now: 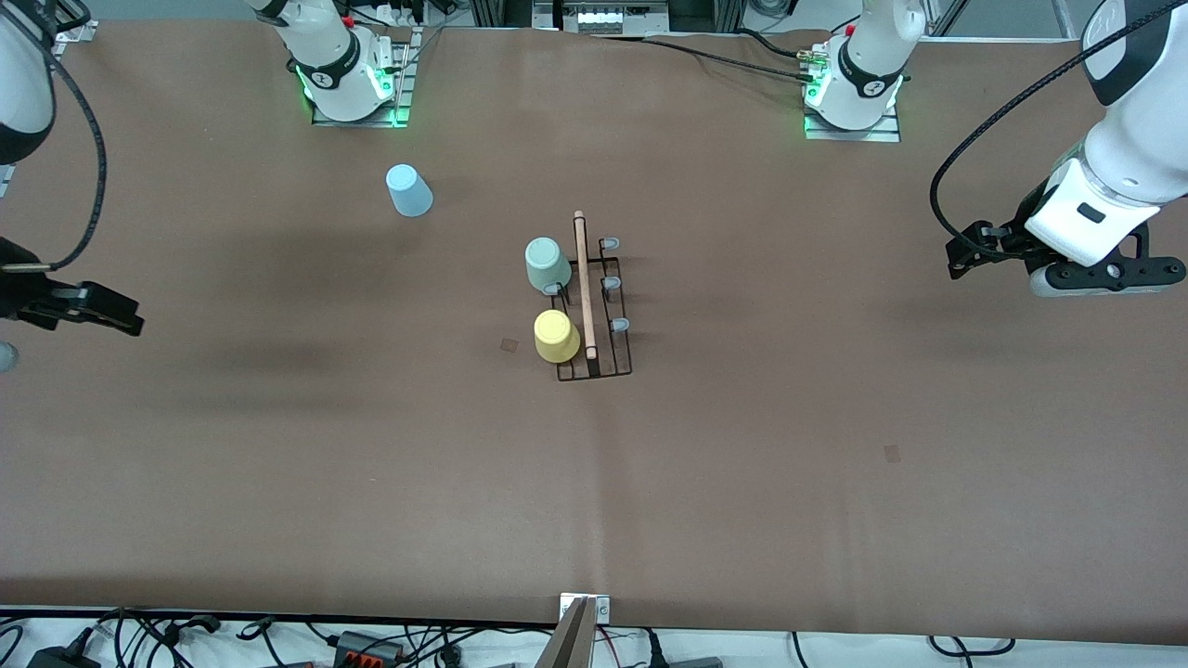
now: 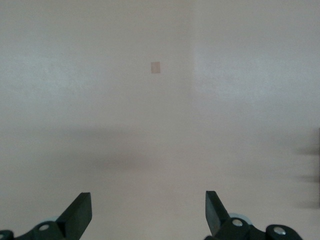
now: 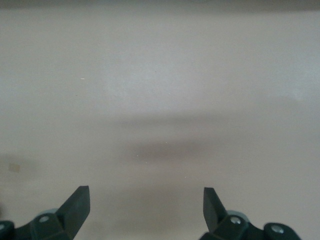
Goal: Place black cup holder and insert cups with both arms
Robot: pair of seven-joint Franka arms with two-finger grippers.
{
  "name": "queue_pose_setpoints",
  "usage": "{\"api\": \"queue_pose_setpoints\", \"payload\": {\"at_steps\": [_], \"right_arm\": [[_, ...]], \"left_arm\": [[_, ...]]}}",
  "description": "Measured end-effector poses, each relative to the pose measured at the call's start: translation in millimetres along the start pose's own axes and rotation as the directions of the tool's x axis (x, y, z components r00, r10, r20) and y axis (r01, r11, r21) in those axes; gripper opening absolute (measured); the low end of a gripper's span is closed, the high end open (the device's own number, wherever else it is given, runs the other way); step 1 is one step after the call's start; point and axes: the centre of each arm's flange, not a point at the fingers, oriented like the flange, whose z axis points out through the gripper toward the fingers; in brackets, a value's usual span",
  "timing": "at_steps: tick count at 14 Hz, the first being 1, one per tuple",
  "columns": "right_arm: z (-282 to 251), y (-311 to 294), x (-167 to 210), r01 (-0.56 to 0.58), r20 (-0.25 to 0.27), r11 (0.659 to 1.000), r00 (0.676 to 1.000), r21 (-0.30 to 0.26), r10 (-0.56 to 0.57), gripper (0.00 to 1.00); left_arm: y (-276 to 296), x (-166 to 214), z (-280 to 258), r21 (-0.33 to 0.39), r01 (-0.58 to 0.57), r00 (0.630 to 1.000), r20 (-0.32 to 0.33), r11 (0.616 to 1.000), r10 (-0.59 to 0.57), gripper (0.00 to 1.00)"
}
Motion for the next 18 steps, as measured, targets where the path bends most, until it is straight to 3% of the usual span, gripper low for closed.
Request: {"api": "queue_pose_setpoints", "payload": {"at_steps": [7,12,18], "right_arm": [[1.2,3.9,-27.6,-0.001,0.036,1.0,0.999,0.001,0.001,1.0],[8.0,0.8,-54.4,0.009,0.0,1.0,1.0,0.005,-0.009,1.0],[-6.1,-1.6,-88.2,0.016,0.036,1.0,0.999,0.006,-0.016,1.0]], "left_arm": [[0.0,0.4,-0.6,0.0,0.0,1.0,-0.001,1.0,0.0,1.0],[0.0,0.5,-0.6,0.0,0.0,1.0,-0.001,1.0,0.0,1.0],[-0.2,0.6,-0.6,0.0,0.0,1.0,-0.001,1.0,0.0,1.0]]}}
